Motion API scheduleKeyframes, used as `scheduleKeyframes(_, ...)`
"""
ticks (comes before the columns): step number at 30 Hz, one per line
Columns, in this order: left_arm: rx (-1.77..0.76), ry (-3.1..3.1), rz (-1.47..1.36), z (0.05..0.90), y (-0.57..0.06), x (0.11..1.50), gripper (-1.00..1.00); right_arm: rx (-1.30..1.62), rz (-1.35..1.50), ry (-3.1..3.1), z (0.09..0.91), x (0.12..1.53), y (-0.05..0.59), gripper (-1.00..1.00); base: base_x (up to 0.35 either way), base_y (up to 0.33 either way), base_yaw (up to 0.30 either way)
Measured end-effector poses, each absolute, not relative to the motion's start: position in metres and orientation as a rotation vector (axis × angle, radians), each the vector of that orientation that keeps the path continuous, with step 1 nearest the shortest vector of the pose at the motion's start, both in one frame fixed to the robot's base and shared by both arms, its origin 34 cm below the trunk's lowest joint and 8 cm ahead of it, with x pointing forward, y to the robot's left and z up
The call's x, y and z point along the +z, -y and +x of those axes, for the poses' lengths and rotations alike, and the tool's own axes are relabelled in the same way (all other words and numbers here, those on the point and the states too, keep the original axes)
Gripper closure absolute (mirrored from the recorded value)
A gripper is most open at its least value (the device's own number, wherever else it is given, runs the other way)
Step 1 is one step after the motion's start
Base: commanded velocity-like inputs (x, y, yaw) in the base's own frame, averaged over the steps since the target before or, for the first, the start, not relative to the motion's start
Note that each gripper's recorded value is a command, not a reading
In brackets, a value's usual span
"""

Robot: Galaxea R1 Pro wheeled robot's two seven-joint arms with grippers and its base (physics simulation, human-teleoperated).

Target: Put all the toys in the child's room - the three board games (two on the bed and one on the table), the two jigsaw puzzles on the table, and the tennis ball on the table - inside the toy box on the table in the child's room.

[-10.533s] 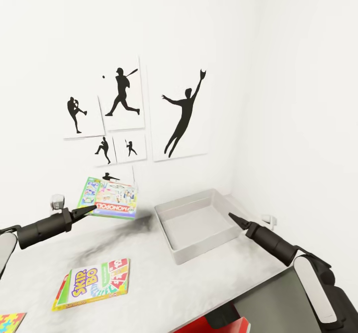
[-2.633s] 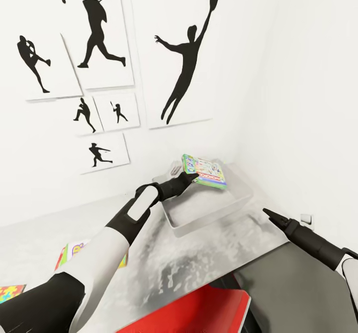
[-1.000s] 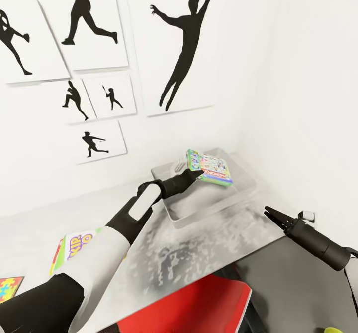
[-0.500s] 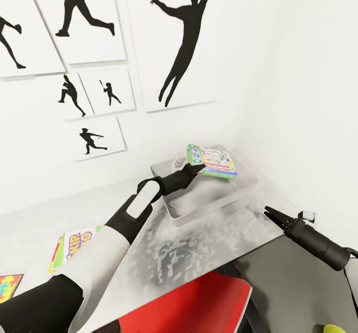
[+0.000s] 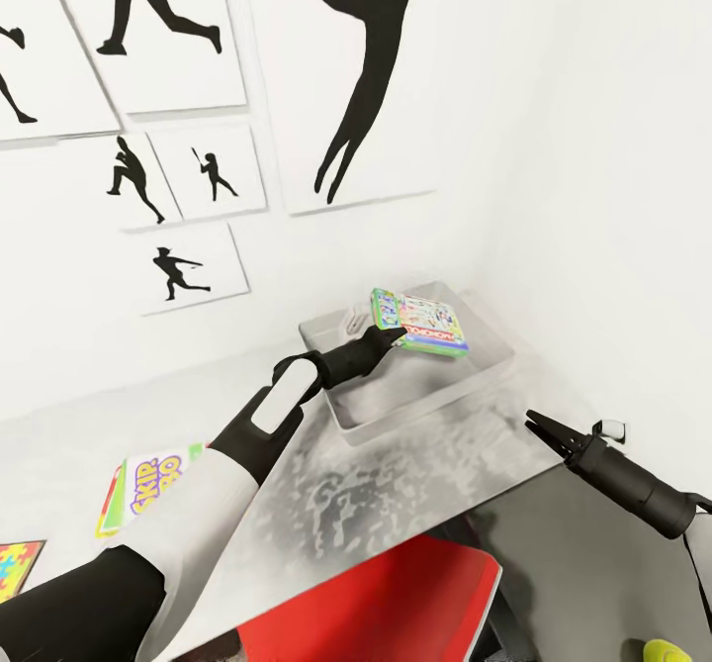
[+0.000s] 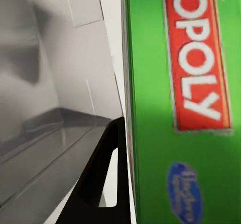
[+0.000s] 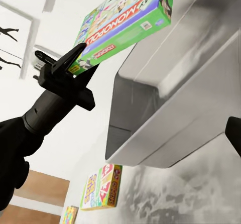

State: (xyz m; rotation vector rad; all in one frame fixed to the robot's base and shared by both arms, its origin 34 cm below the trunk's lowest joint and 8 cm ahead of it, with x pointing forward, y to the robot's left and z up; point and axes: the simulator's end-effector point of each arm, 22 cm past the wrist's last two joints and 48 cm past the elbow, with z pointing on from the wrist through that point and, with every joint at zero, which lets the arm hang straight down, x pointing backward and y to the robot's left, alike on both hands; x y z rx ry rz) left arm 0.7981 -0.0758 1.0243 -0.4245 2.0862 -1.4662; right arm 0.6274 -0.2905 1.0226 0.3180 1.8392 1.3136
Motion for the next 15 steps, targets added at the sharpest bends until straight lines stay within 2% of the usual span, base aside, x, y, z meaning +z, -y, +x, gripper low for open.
scheduleKeyframes(15, -1.469, -2.102, -0.443, 0.799, 0.076, 1.009, 1.00, 1.315, 0.335, -1.859, 0.628, 1.010, 0.291, -1.00, 0.000, 0.000, 0.000)
